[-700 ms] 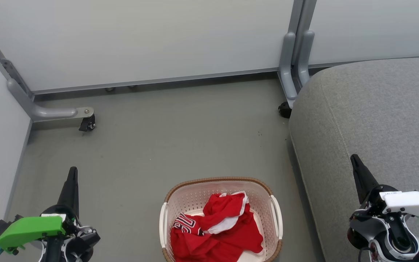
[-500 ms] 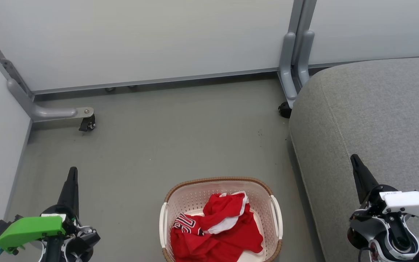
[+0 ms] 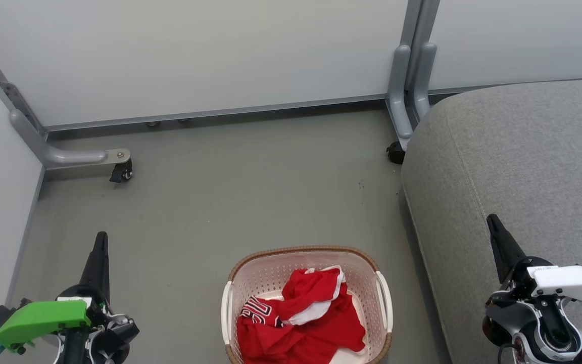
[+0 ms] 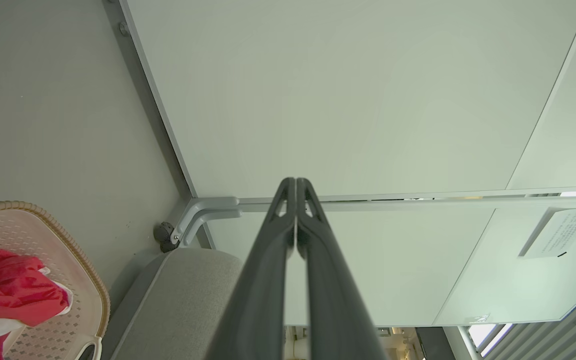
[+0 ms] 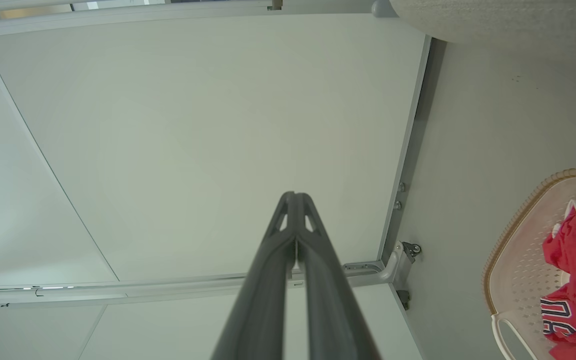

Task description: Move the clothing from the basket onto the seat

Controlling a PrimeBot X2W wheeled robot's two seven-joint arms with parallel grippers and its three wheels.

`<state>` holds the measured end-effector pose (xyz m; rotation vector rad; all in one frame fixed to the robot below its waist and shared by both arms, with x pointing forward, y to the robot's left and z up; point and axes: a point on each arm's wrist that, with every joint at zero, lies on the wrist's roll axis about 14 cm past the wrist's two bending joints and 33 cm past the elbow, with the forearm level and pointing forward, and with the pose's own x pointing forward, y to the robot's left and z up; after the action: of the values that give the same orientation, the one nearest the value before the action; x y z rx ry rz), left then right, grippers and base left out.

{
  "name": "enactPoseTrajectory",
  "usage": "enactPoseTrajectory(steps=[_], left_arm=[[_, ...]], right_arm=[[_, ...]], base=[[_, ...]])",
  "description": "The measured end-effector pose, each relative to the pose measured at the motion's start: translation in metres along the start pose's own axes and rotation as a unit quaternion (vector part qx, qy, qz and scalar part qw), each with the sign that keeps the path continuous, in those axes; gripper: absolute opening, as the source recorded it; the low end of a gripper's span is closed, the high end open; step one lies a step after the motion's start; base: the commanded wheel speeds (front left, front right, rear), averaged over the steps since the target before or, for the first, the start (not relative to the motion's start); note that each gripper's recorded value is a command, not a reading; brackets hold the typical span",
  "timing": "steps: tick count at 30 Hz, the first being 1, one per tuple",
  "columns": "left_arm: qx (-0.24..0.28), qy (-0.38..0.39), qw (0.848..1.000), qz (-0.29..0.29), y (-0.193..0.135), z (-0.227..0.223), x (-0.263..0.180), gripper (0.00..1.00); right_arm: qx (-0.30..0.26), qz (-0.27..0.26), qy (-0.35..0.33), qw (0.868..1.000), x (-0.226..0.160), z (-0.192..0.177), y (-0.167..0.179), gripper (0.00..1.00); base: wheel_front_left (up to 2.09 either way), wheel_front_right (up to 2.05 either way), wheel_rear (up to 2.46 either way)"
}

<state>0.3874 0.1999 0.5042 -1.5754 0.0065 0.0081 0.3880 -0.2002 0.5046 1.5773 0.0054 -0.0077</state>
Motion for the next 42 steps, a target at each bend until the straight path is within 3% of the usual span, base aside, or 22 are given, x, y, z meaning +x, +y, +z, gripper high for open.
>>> enactPoseTrajectory(steps=[15,16,21,30,42], left_arm=[[0.0,0.0,1.0,0.0,0.0,0.0,0.0,0.0],[-0.001,0.0,1.0,0.003,0.002,0.0,-0.001,1.0],[-0.004,0.001,0.999,0.033,0.022,-0.004,-0.008,1.0],[0.007,0.005,1.0,0.018,0.012,-0.014,-0.004,1.0],[0.12,0.008,0.992,-0.022,-0.014,-0.02,0.004,1.0]], right_arm=[[0.0,0.0,0.0,1.0,0.0,0.0,0.0,0.0],[0.001,-0.002,0.0,1.0,-0.001,0.0,-0.002,1.0],[0.006,-0.031,-0.004,1.0,-0.009,-0.001,-0.021,1.0],[-0.016,-0.026,-0.009,0.999,-0.007,-0.004,-0.017,1.0],[-0.144,-0.002,-0.012,0.99,-0.002,-0.004,0.0,1.0]], base=[[0.0,0.0,0.0],[0.0,0.0,0.0],[0.0,0.0,0.0],[0.0,0.0,0.0],[0.0,0.0,0.0]])
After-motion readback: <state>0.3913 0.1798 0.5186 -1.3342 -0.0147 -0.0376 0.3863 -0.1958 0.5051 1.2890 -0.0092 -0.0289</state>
